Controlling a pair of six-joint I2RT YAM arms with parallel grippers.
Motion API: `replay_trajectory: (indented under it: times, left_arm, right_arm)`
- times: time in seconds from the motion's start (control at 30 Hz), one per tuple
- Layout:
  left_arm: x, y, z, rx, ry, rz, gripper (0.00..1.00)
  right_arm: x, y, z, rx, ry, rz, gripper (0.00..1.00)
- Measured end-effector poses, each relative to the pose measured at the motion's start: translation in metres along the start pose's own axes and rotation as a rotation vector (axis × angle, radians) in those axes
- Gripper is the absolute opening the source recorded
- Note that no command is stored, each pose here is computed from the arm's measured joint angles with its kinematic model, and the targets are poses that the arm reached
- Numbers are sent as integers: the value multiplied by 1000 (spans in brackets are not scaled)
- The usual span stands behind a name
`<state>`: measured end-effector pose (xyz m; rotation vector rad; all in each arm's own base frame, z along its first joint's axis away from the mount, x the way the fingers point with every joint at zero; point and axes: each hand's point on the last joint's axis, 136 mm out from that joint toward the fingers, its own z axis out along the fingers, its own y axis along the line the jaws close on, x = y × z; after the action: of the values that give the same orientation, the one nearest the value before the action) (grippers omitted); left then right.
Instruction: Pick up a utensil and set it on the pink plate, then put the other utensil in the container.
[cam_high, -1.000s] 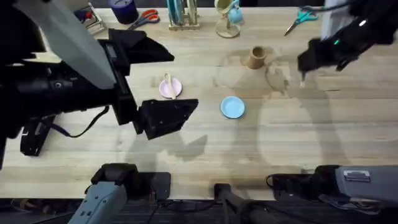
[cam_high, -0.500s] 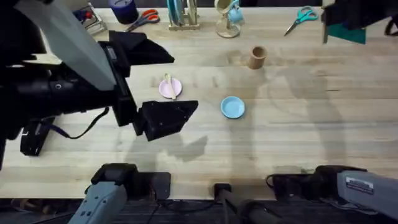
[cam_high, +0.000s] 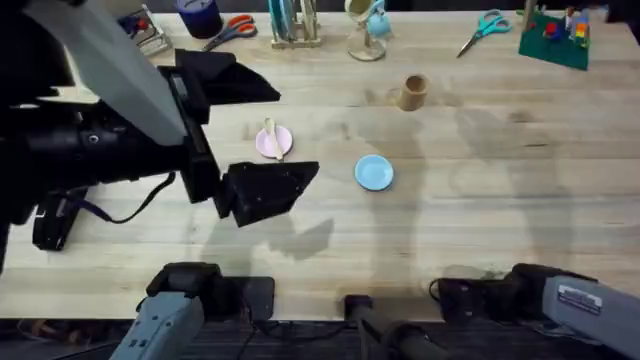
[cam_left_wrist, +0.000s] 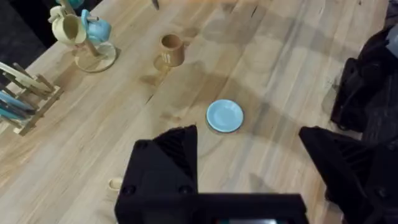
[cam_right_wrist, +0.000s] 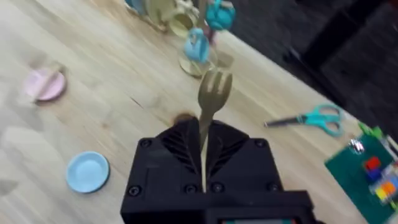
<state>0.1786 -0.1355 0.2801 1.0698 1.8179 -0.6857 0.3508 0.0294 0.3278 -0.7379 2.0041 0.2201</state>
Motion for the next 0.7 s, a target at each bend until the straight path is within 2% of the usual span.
replay_trajectory:
  times: [0.3, 0.7]
  left_arm:
    - [0, 0, 0, 0, 0, 0, 991]
    - [0, 0, 0, 0, 0, 0, 990]
  right_arm:
    - [-13, -1, -21, -143, -193, -67, 29]
    - [-16, 4, 1, -398, -412, -139, 29]
